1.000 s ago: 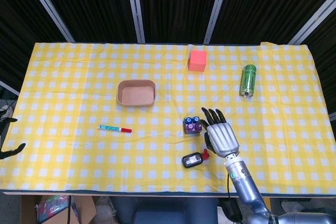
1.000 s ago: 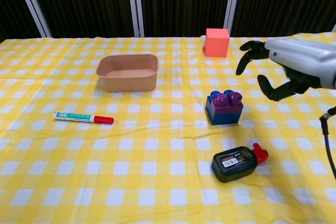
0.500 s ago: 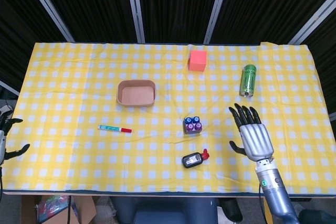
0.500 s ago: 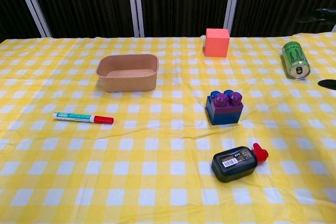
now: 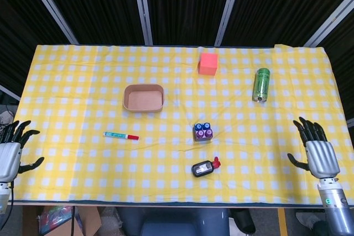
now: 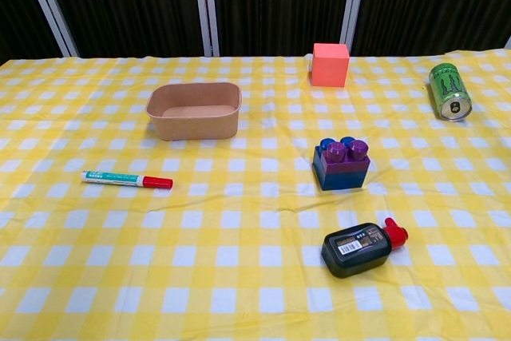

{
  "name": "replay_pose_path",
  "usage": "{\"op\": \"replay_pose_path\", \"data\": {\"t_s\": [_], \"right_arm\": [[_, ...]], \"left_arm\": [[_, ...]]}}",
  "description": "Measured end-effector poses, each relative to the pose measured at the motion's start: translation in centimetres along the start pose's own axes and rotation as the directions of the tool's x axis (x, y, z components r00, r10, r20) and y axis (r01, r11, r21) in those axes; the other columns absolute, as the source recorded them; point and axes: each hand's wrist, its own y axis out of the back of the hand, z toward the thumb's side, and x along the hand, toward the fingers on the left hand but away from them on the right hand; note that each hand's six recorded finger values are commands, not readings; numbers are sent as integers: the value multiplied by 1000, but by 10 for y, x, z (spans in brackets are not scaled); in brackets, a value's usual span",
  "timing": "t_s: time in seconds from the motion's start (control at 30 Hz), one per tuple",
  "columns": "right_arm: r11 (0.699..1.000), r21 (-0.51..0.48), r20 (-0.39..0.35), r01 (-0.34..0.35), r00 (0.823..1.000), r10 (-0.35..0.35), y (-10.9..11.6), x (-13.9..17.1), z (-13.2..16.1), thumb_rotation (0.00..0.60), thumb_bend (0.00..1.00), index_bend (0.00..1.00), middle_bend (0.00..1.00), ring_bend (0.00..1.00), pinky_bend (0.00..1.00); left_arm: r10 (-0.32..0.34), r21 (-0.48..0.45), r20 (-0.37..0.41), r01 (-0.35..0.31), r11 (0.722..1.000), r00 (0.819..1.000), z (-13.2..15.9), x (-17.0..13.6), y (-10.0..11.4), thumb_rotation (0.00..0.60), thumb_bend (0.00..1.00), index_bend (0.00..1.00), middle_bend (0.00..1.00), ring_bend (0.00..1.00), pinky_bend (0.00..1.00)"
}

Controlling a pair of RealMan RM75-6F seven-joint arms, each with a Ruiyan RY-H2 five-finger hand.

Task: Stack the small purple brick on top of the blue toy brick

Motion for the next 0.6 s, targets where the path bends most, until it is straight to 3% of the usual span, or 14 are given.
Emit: {"op": "replay_pose_path", "data": {"t_s": [0.27, 0.43, 0.6], "right_arm": [[988, 135, 21, 77, 997, -80, 7, 14, -17, 600, 322, 133, 0, 0, 0], [981, 175, 39, 79, 995, -88, 6, 14, -24, 600, 323, 140, 0, 0, 0], [987, 152, 57, 57, 996, -67, 1, 13, -28, 600, 322, 140, 0, 0, 0]], "left_arm": [[13, -21, -4, -13, 1000, 1000, -7, 1, 3, 600, 210, 272, 89, 0, 47], [18, -21, -4, -18, 1000, 1000, -10, 4, 3, 600, 210, 272, 89, 0, 47], [13, -7, -4, -13, 1000, 1000, -10, 6, 1, 600, 210, 271, 89, 0, 47]]}}
